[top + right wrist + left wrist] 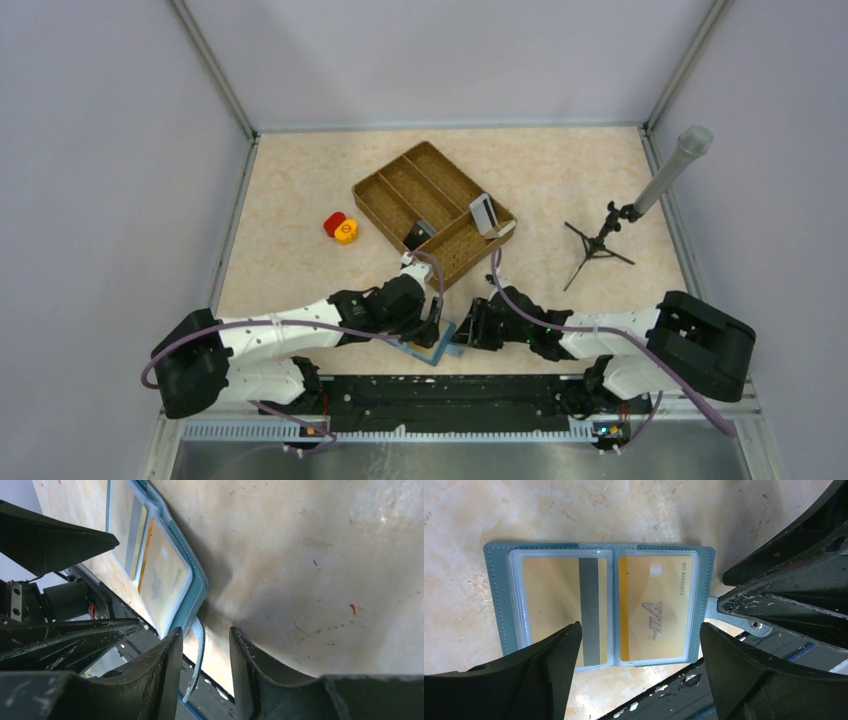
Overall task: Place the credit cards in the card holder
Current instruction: Insert the credit card into the card holder.
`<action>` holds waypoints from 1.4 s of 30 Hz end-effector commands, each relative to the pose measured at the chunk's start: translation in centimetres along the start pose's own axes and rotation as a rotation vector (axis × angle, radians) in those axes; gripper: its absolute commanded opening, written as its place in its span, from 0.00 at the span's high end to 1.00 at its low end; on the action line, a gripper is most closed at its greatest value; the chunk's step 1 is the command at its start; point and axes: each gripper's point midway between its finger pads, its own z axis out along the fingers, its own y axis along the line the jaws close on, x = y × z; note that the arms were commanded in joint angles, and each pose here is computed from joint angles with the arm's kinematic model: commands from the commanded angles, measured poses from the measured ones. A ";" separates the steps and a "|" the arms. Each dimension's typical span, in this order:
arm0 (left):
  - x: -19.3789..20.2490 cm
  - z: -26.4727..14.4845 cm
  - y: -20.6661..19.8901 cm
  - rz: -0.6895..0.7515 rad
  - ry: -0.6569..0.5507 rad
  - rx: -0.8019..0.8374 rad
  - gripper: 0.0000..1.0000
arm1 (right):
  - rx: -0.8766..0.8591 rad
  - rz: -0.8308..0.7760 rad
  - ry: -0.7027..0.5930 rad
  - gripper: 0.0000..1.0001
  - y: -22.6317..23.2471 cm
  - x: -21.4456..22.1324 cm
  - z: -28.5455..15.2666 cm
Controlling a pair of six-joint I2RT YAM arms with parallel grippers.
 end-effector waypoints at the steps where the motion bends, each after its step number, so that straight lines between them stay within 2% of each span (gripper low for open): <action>1: 0.3 0.6 -0.1 -0.032 -0.006 0.005 0.08 | -0.102 -0.003 -0.028 0.62 3.1 -1.3 1.0; 11: 1.9 1.4 -0.7 -0.087 0.019 0.072 0.11 | -0.103 -0.007 -0.035 0.72 2.9 -1.4 2.2; 13: 2.0 1.4 -0.8 -0.092 0.019 0.080 0.11 | -0.113 -0.011 -0.044 0.80 3.1 -1.6 2.3; 16: 2.2 1.5 -0.7 -0.094 0.025 0.074 0.12 | -0.129 -0.016 -0.044 0.99 3.4 -1.7 2.2; 17: 2.2 1.5 -0.6 -0.092 0.026 0.071 0.11 | -0.136 -0.017 -0.046 1.00 3.6 -1.7 2.1; 23: 1.8 1.2 0.0 -0.053 0.027 0.018 0.09 | -0.183 -0.023 -0.079 1.00 5.0 -2.4 0.6; 29: 1.0 0.7 0.8 -0.004 0.011 -0.058 0.09 | -0.160 -0.019 -0.082 1.00 4.5 -2.3 0.3; 36: -0.2 -0.5 -0.4 -0.023 -0.049 0.015 0.05 | -0.136 -0.017 -0.071 1.00 3.8 -2.0 0.6; 42: 0.3 -0.2 -0.1 -0.024 -0.036 0.005 0.05 | -0.137 -0.019 -0.064 1.00 3.8 -1.9 0.7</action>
